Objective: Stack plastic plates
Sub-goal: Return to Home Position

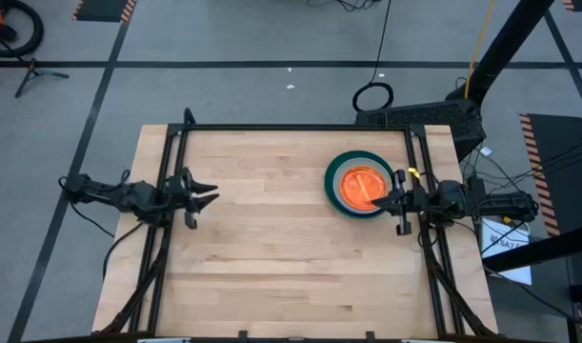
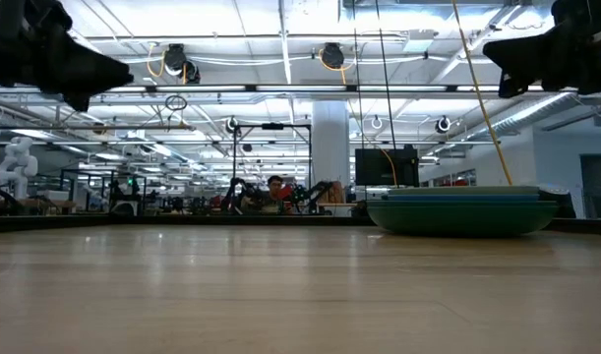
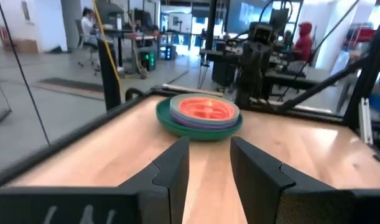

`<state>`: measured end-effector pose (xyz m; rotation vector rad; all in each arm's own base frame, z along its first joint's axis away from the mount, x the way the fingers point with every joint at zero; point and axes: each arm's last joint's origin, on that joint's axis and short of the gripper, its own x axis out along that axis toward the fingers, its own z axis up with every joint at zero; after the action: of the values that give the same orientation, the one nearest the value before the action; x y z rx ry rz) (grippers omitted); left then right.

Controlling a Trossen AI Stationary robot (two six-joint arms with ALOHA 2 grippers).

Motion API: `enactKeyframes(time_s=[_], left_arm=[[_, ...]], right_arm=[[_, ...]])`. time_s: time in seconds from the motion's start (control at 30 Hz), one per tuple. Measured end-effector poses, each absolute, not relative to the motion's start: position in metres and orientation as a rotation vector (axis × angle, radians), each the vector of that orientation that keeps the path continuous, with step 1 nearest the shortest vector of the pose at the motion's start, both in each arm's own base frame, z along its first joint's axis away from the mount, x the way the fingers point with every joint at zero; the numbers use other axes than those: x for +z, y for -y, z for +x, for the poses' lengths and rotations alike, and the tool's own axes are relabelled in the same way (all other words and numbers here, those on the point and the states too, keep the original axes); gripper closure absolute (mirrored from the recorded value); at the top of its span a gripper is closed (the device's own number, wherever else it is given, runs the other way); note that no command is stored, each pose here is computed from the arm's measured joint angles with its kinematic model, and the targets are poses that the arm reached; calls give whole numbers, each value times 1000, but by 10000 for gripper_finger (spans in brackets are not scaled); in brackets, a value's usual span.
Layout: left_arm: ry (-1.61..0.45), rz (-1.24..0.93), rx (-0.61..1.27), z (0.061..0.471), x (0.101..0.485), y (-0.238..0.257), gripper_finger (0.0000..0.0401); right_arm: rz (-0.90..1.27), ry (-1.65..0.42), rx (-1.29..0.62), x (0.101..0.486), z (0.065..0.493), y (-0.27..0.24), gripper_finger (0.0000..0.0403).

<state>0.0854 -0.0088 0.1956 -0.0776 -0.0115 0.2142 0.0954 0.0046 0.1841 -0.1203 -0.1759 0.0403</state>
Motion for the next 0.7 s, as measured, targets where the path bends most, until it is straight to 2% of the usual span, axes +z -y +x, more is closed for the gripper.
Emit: enactKeyframes(time_s=[0.27, 0.47, 0.7], left_arm=[[59, -136, 209, 96, 171, 12, 279], [23, -84, 294, 96, 171, 9, 279], [16, -32, 294, 95, 176, 9, 279]], right_arm=[[-156, 163, 92, 182, 96, -6, 403], [-188, 78, 90, 174, 97, -6, 402], [-169, 59, 96, 172, 97, -6, 395]])
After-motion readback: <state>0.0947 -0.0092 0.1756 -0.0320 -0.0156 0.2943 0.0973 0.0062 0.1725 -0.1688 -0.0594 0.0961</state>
